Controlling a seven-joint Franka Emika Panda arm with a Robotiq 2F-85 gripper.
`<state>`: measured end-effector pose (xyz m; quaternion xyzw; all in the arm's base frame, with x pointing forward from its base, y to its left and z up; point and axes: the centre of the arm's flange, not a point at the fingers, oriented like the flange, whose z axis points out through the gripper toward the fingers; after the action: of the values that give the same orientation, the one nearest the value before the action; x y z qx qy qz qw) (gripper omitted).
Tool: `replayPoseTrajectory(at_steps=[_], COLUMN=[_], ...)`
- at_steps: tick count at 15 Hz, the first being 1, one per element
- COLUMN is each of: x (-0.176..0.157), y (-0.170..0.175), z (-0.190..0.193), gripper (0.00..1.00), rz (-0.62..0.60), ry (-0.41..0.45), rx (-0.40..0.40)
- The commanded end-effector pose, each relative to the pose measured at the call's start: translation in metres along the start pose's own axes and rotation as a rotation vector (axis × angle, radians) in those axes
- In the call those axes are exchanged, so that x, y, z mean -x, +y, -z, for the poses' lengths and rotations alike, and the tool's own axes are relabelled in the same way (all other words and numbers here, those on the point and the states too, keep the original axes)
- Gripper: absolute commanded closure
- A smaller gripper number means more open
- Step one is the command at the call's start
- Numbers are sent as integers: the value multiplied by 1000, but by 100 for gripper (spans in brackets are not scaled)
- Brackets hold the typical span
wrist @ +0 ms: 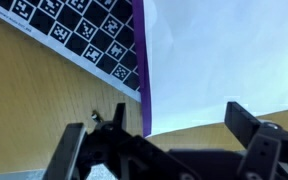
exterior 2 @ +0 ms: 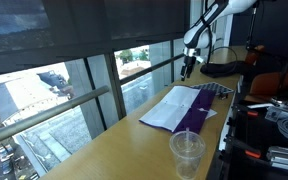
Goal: Close the purple book
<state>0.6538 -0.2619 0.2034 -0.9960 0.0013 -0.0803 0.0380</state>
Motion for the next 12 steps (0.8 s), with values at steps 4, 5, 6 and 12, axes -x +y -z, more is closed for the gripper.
replayPoseTrajectory(at_steps=[4,5,6,12], x=[-32,-32,-32,-33], y=[35,35,34,28], z=[-38,-43,-48,-73], gripper=[0,0,0,26], rz=[3,6,7,12], ry=[-68,-69,-70,-80], rx=[-87,-88,-96,-112])
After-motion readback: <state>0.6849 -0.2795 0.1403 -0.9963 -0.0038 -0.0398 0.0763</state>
